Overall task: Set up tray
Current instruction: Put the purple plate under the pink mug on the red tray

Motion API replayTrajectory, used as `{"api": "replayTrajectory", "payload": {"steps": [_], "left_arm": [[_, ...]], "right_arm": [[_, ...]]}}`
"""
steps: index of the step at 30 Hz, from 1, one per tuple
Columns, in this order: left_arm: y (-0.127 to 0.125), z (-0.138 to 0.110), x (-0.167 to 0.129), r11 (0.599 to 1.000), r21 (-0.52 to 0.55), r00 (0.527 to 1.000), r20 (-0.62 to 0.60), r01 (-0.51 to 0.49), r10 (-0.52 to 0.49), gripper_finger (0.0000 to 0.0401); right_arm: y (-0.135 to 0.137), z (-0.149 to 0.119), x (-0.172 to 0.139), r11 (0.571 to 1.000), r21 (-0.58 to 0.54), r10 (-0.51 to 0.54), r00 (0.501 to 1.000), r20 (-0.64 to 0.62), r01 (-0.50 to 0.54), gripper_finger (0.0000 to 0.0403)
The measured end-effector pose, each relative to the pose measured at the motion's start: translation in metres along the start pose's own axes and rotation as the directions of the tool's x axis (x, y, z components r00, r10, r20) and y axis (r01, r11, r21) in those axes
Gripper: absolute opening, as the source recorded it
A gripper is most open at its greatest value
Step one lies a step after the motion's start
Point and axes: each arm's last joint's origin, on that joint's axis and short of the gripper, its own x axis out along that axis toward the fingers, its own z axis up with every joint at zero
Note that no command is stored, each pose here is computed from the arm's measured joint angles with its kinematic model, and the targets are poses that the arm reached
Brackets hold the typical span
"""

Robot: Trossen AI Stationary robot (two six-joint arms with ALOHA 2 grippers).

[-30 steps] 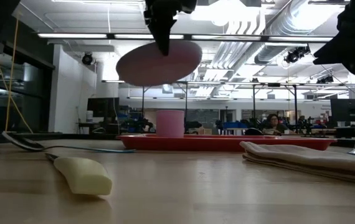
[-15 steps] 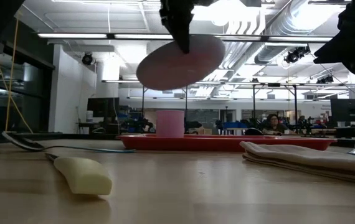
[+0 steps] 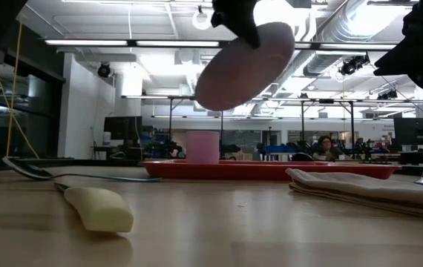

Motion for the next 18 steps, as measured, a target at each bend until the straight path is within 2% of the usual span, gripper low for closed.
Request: {"api": "replayTrajectory", "payload": {"steps": [10, 12, 18], "left_arm": [[-0.004, 0.012, -0.001, 0.998, -0.012, 0.991, 0.124, 0.055, -0.053, 0.0018], [-0.007, 0.015, 0.007, 0.998, -0.012, 0.988, 0.139, 0.065, -0.063, 0.0018], [-0.018, 0.011, 0.03, 0.995, 0.01, 0.991, 0.087, 0.097, -0.097, 0.0018]], "right_arm": [[0.0, 0.0, 0.0, 1.0, 0.0, -0.001, 1.0, 0.001, 0.001, 0.0067], [0.0, 0.0, 0.0, 1.0, 0.0, -0.001, 1.0, 0.001, 0.001, 0.0067], [0.0, 0.0, 0.0, 1.0, 0.0, -0.005, 1.0, 0.001, 0.005, 0.0067]]}}
